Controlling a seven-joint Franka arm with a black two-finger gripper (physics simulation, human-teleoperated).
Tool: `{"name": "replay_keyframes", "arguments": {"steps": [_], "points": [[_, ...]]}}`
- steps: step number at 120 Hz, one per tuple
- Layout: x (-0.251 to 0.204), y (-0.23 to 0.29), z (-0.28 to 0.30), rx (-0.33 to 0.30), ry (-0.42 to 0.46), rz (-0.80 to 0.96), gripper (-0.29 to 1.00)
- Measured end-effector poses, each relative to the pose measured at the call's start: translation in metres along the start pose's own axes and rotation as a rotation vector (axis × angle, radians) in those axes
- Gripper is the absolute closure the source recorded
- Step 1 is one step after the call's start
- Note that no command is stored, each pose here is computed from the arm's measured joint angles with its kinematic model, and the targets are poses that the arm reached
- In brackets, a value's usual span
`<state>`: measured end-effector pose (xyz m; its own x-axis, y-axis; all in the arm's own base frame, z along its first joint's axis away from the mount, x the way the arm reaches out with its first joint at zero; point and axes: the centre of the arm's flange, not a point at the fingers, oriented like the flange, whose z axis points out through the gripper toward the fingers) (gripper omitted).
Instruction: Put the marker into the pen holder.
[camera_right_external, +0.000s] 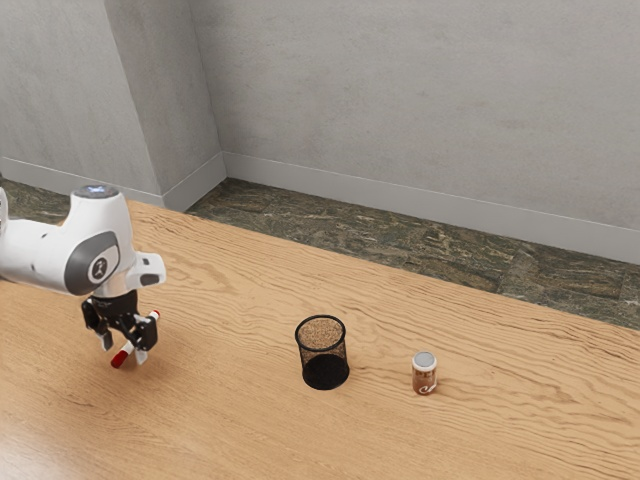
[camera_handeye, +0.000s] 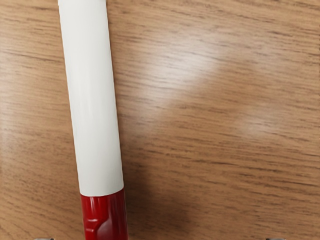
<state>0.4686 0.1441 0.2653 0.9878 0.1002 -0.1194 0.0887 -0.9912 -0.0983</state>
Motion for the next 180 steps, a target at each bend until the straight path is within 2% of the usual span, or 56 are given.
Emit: {"name": "replay_keyframes", "arguments": {"steps": [65, 87, 113, 153, 180], "points": [[0.012, -0.018, 0.016, -0.012, 0.005, 0.037, 0.29], [0.014, -0.019, 0.016, -0.013, 0.012, 0.055, 0.4], [0.014, -0.018, 0.024, -0.013, -0.001, 0.07, 0.47], [0.016, -0.018, 0.022, -0.009, 0.005, 0.079, 0.68], [0.017, -0.019, 0.01, -0.008, 0.034, 0.076, 0.76]]}}
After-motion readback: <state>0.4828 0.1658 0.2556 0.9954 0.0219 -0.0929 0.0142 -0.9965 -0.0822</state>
